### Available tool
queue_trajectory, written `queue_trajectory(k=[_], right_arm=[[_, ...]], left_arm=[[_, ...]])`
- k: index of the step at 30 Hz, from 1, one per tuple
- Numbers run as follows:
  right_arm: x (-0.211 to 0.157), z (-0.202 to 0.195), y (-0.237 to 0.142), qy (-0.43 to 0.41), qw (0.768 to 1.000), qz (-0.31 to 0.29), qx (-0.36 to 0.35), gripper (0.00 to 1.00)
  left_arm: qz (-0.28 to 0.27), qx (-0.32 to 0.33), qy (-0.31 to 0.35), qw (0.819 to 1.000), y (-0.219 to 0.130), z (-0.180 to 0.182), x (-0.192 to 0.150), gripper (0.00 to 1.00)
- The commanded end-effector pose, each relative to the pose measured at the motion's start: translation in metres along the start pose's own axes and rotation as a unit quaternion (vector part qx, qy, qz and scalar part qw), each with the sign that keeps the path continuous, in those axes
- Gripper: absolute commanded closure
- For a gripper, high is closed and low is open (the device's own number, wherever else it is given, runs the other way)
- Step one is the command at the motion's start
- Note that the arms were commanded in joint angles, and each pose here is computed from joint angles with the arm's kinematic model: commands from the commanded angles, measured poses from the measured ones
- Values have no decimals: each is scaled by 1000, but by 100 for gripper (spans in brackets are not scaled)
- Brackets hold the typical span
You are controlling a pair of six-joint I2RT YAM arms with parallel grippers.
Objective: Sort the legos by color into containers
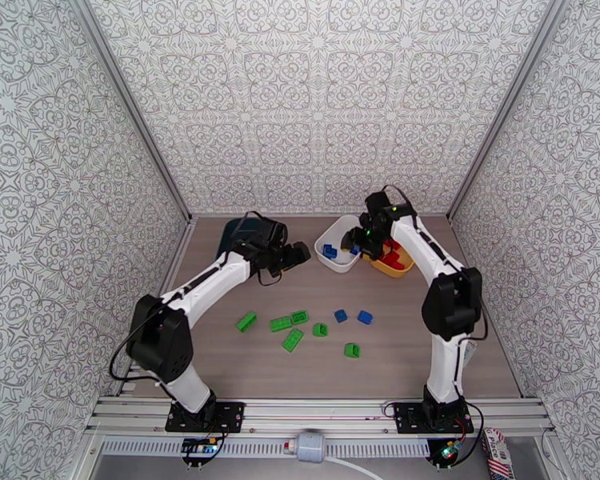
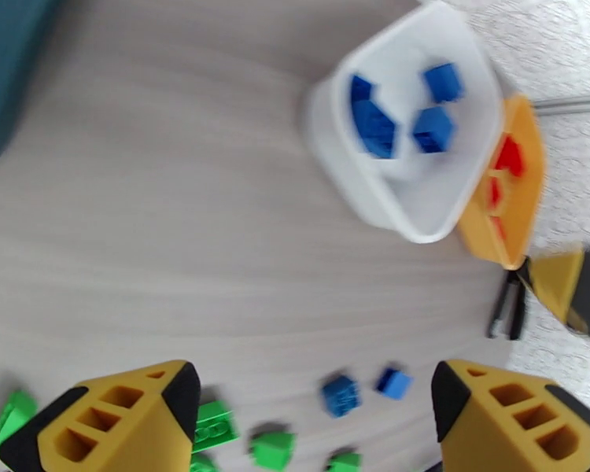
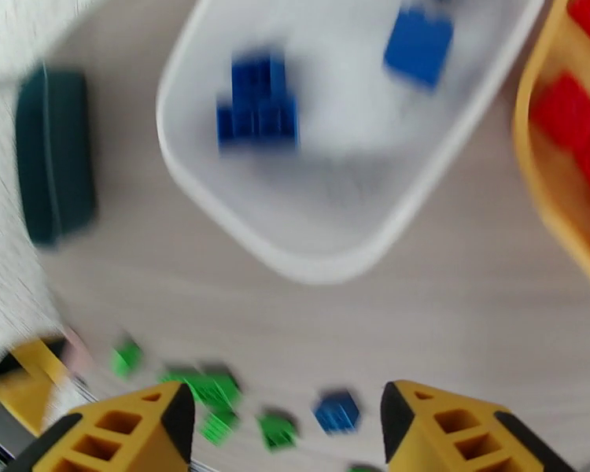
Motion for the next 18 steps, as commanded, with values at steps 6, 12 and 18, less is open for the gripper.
queue_trajectory(k=[6, 12, 18], right_arm=[[-91, 1, 53, -103, 985, 106, -86, 32], [-115, 3, 80, -135, 973, 143, -118, 30], [-119, 1, 102, -146, 966, 168, -130, 36]], left_arm=[[-6, 78, 28, 997, -13, 40, -48, 15], [13, 90, 6, 996, -7, 62, -84, 15], [17, 100, -3, 995, -7, 71, -93, 15]])
Point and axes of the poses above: each hand's point on the last joint's axis, 136 mm out from that joint toward the fingers, its own y axis out along the fingers, its own z axis along the line the jaws close on, x = y × z, the point moved 3 cm from there along -y, back along the fingers, and after that the axes turned 7 degrees about -y, right-handed, at the moved point
